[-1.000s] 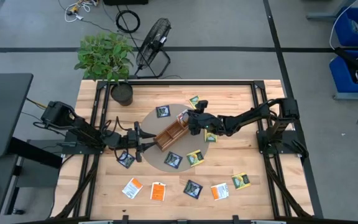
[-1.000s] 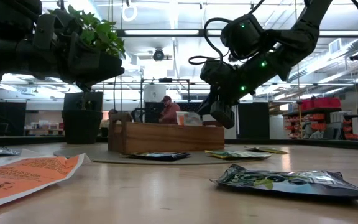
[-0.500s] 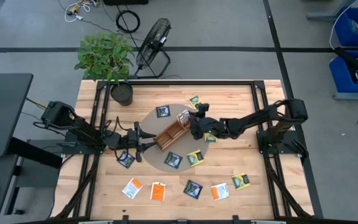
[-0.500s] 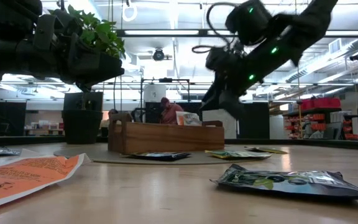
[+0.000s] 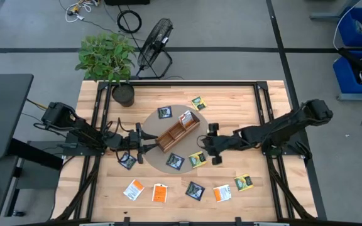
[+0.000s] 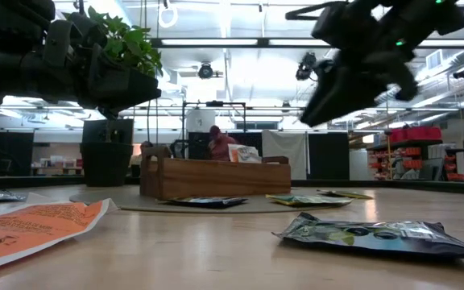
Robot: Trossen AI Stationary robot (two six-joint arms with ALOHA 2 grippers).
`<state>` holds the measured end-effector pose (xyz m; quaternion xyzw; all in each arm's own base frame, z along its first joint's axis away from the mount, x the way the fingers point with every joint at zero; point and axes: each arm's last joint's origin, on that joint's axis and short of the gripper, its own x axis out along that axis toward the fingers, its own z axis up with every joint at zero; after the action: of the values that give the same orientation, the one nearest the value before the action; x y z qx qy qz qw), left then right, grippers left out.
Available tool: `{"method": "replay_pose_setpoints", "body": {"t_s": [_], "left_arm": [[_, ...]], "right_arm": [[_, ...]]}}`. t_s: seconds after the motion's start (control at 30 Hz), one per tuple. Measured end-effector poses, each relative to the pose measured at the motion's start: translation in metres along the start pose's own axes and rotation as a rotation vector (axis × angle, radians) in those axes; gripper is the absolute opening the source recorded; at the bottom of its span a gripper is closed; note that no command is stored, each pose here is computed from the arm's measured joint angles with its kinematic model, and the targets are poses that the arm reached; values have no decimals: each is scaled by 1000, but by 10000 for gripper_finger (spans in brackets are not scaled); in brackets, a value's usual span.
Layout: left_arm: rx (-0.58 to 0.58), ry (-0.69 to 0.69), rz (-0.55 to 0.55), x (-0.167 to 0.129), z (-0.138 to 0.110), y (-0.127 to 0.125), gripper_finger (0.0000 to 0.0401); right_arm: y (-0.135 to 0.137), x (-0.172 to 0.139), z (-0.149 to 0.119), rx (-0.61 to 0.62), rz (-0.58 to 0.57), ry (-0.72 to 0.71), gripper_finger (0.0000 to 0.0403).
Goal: Pick & Place Tea
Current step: Put the orange tea bag into the right section of the wooden organizer
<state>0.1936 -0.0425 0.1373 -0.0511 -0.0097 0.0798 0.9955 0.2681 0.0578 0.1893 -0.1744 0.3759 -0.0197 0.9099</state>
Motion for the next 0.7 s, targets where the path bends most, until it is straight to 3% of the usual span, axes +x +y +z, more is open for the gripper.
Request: {"method": "replay_pose_setpoints", "body": {"t_s": [0.23,0.47,0.6,0.7], "left_arm": [[-2,1,0,0,0,0,163],[-3,2,1,0,0,0,163],[-22,1,1,0,0,0,163],[-26,2,0,0,0,0,163]], "right_arm": [[18,-7,-9,227,341,113,153],[45,-20,-13,373,660,253,153],[58,-27,-14,395,734,308,153],[68,-32,-18,387,702,348,153]]}}
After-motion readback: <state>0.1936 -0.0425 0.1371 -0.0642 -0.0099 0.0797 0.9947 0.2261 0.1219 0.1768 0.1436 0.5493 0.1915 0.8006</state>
